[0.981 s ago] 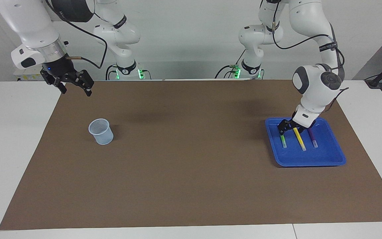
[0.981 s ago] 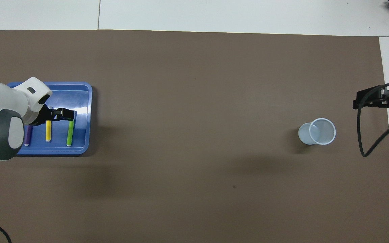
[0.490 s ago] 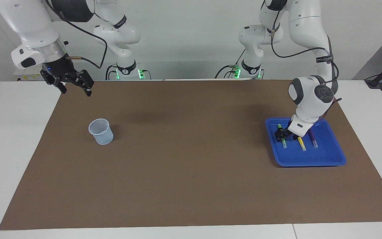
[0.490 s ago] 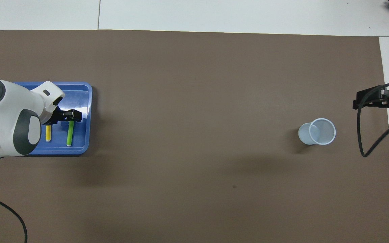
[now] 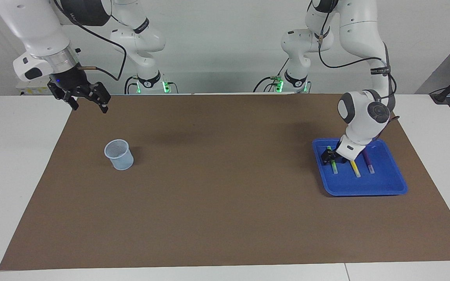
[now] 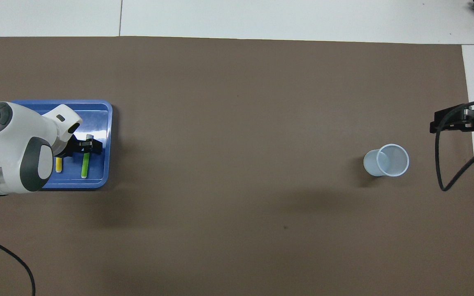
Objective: Transfer and insert pens with both arms
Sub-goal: 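Lower the left gripper onto the green pen in the tray and grasp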
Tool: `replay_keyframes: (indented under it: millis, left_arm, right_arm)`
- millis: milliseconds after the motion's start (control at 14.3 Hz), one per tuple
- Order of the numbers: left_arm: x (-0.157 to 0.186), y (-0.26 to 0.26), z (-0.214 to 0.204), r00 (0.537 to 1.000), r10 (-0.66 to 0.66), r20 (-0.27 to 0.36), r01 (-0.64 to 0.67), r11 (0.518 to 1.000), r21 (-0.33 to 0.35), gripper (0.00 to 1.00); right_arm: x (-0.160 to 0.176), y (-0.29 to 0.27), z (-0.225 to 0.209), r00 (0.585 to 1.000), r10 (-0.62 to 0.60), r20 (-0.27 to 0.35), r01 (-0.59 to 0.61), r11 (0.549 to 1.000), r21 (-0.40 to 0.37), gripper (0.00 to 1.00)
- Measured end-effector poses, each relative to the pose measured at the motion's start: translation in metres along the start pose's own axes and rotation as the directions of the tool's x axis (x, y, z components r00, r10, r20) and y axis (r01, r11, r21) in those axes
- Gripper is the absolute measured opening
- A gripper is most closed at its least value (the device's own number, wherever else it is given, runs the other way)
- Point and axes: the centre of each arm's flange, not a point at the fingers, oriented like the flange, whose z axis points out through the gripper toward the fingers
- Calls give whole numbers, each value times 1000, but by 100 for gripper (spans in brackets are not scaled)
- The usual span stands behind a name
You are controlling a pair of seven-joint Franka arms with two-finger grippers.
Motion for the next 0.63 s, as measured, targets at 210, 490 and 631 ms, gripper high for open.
replay_keyframes:
  millis: [210,490,631]
  left_arm:
    - [0,3,-3,1000,3,-5,-3,1000,-3,70]
    - [1,3,-7,1000,4,-13,-4,1000,-3,41]
    - [1,6,-8,1000,3,-15,-3,1000,-8,27]
  right_arm:
    - [0,0,0,1000,0,0,0,1000,0,100]
    - [0,0,0,1000,0,0,0,1000,0,100]
    - [0,0,0,1000,0,0,0,1000,0,100]
